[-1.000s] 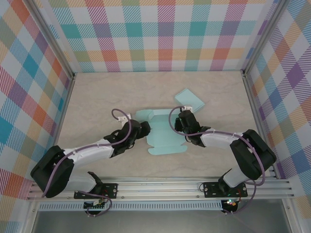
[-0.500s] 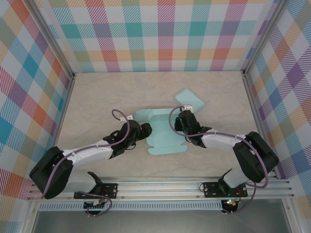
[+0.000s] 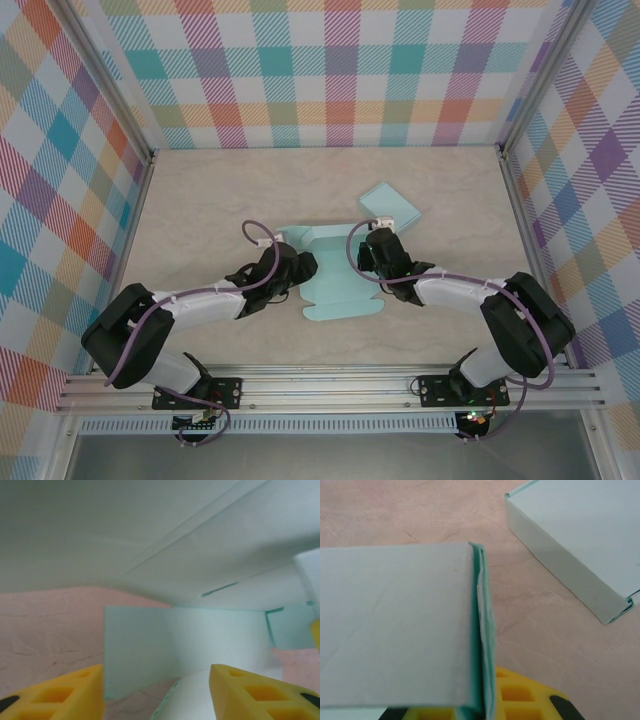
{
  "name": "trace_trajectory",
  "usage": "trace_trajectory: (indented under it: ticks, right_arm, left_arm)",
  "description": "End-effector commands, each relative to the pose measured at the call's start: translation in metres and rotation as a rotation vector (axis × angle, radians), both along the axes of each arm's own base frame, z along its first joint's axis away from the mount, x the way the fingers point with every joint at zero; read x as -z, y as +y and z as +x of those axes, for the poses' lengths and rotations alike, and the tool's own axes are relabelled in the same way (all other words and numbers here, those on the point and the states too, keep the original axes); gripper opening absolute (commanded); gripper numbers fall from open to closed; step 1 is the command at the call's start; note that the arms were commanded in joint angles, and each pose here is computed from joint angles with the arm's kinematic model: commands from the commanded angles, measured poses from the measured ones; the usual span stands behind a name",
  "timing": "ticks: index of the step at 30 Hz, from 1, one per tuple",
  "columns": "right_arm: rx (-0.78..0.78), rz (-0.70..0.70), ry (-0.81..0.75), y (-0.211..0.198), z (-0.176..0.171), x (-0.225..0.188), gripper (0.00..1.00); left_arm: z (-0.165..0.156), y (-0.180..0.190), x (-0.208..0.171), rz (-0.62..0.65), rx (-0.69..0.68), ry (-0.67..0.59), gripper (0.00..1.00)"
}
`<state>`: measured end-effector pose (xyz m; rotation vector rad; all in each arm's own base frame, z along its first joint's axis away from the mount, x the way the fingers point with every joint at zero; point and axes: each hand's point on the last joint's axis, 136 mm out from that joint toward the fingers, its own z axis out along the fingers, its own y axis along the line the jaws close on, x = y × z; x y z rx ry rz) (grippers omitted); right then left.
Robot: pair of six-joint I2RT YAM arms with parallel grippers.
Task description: Fold the paper box
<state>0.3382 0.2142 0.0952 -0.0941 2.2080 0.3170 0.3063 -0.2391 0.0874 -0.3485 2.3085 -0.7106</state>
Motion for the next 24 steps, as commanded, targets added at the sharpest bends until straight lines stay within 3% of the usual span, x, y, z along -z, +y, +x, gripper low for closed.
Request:
trace_trajectory:
  ticks: [1,12,24]
  right_arm:
    - [-0.005,-0.013,-0.010,0.001,-0.002,0.001,0.00]
    - [-0.029,-0.035,0.016,0.013,-0.002,0.012,0.00]
    - [-0.047,-0.030,0.016,0.021,-0.007,0.011,0.00]
  left_arm:
    - [0.011,-0.005,-0.025,-0.016,0.012,-0.079,0.50]
    - [0.013,-0.025,-0.046,-0.011,0.081,-0.132,0.33]
    - [0.023,-0.039,-0.022,-0.001,0.089,-0.090,0.21]
